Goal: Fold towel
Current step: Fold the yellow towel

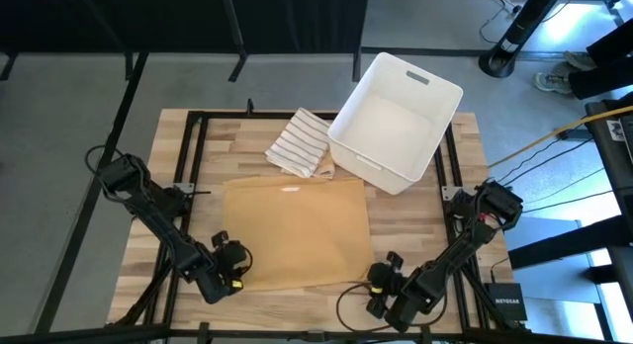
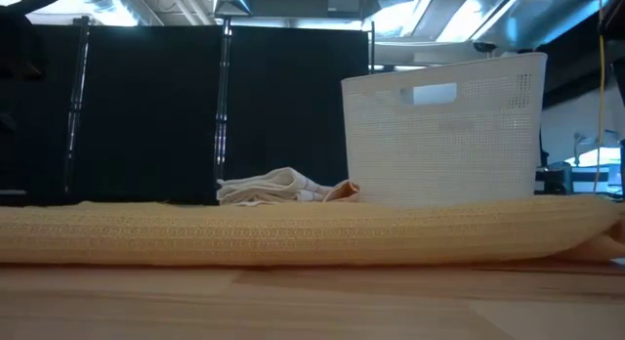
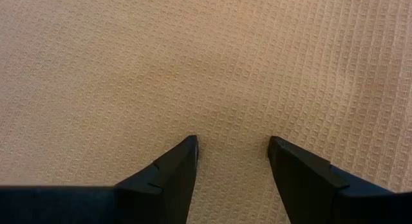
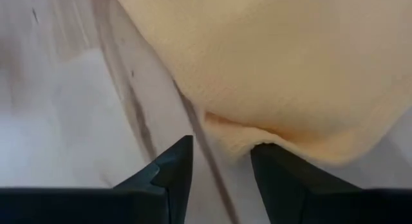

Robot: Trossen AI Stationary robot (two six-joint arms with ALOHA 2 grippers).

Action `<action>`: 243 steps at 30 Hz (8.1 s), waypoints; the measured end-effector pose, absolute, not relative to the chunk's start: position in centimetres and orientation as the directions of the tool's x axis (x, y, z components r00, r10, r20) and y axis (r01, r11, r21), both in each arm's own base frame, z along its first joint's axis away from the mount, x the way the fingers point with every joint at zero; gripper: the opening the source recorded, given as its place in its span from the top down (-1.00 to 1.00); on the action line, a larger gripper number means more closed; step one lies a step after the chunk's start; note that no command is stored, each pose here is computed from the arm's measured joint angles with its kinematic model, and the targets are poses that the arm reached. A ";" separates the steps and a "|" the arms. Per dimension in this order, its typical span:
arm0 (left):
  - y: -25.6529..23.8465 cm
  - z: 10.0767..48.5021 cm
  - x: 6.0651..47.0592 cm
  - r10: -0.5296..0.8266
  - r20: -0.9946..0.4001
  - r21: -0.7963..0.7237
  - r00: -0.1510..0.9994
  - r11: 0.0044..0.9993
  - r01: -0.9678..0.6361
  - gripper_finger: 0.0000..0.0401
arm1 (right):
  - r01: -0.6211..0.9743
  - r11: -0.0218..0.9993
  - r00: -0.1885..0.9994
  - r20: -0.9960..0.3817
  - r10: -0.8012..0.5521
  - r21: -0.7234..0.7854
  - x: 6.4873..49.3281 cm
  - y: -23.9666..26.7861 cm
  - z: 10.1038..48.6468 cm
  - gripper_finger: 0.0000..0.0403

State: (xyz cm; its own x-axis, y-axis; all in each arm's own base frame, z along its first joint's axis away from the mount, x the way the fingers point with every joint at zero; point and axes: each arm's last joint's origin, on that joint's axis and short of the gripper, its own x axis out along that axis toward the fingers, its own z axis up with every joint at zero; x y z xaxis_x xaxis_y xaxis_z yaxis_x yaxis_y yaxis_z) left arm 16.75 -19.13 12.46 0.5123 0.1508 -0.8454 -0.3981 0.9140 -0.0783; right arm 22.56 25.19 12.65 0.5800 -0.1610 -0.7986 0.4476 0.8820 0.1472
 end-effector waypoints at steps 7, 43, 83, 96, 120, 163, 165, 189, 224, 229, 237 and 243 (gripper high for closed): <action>-19.1 12.5 16.7 0.159 -0.842 -0.071 0.516 0.915 -0.397 0.07 | 0.441 0.893 0.562 -0.805 -0.192 0.094 22.4 24.7 12.1 0.64; -20.5 13.6 16.1 0.128 -0.842 -0.110 0.524 0.911 -0.398 0.07 | 0.300 0.933 0.596 -0.725 -0.345 -0.198 25.7 25.6 19.6 0.14; -11.4 21.3 17.8 0.298 -0.916 0.133 0.267 0.856 -0.499 0.07 | 0.430 0.902 0.599 -0.735 -0.320 -0.042 29.9 19.7 18.9 0.29; -3.8 15.8 19.1 0.130 -0.985 0.053 0.115 0.857 -0.512 0.07 | 0.441 0.893 0.575 -0.737 -0.356 -0.087 29.9 18.7 16.5 0.29; -3.8 17.8 18.0 -0.259 -0.916 -0.373 0.305 0.832 -0.411 0.07 | 0.438 0.896 0.576 -0.740 -0.348 -0.081 29.9 18.7 16.5 0.29; -3.7 14.7 15.7 -0.225 -0.956 -0.287 0.190 0.856 -0.429 0.24 | 0.384 0.919 0.583 -0.748 -0.317 -0.091 30.0 18.9 16.7 0.29; -3.7 14.7 16.0 -0.235 -0.947 -0.307 0.221 0.863 -0.400 0.35 | 0.374 0.922 0.585 -0.747 -0.316 -0.097 30.0 18.8 17.0 0.29; -4.5 14.8 15.9 -0.232 -0.947 -0.299 0.223 0.892 -0.339 0.96 | 0.611 0.791 0.161 -0.975 -0.153 -0.023 30.9 4.8 15.5 0.46; -4.5 14.8 15.9 -0.228 -0.948 -0.296 0.224 0.892 -0.342 0.99 | 0.514 0.847 0.162 -0.985 0.059 0.135 30.8 4.4 16.4 0.97; -4.5 14.8 15.9 -0.225 -0.948 -0.293 0.224 0.894 -0.340 0.97 | 0.475 0.865 0.224 -0.973 0.057 0.160 31.3 5.2 18.4 0.99; -4.4 14.7 15.9 -0.207 -0.951 -0.278 0.228 0.895 -0.348 0.97 | 0.443 0.893 0.202 -0.979 -0.017 0.075 30.4 7.7 18.5 0.81; -4.4 14.7 15.9 -0.201 -0.952 -0.274 0.230 0.895 -0.352 0.99 | 0.487 0.866 0.178 -0.957 -0.227 -0.115 28.7 9.5 18.0 0.41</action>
